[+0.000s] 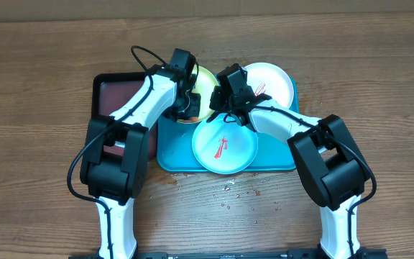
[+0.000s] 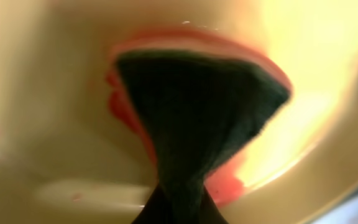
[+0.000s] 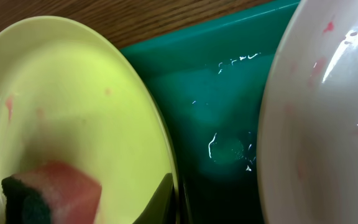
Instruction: Clean dirty plates on tray and stack at the side
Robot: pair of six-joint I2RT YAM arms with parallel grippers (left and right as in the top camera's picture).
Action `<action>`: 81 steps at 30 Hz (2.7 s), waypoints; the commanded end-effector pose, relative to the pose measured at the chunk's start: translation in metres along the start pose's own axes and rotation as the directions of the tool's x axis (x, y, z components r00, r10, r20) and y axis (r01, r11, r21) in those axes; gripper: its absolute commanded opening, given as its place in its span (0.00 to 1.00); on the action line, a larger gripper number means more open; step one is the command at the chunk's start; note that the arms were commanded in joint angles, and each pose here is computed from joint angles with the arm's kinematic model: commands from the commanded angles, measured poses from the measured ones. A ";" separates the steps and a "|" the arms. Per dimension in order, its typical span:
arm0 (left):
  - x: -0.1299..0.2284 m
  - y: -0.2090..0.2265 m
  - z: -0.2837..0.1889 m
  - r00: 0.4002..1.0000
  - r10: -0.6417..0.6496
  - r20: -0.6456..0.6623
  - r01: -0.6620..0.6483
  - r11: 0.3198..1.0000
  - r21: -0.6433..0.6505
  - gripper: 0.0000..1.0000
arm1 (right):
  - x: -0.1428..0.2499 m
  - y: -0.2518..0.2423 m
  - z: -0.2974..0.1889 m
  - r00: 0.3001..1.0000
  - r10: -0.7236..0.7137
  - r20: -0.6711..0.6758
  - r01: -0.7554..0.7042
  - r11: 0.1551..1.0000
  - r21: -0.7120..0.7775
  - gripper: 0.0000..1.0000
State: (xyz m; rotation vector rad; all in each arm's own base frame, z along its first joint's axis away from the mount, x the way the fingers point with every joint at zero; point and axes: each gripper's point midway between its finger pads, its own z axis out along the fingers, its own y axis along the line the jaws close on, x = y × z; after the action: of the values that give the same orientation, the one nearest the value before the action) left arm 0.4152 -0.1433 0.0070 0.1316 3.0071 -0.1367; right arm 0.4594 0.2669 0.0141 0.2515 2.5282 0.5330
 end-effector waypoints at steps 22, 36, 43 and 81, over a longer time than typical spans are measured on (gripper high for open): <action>-0.025 0.029 0.025 0.993 -0.075 0.087 0.075 0.997 0.006 0.04 | 0.003 0.015 0.000 1.000 -0.006 -0.025 0.005 0.999 -0.044 0.04; -0.015 -0.024 0.032 0.995 0.022 0.093 -0.026 0.999 0.044 0.04 | 0.003 0.015 0.000 1.000 -0.006 -0.025 0.005 0.999 -0.044 0.04; -0.019 -0.002 0.033 0.995 -0.005 0.103 0.007 1.000 -0.014 0.04 | 0.004 0.015 0.000 1.000 -0.006 -0.027 0.005 0.999 -0.042 0.04; -0.021 -0.015 0.032 0.991 0.080 0.111 -0.086 0.995 0.043 0.04 | 0.004 0.015 0.000 1.000 -0.006 -0.028 0.005 0.999 -0.042 0.04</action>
State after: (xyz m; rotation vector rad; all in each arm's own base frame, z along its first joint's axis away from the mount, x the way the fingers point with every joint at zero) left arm 0.4568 -0.1587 0.0148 0.2075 2.8012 -0.1689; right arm 0.4591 0.2659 0.0141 0.2633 2.5352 0.5294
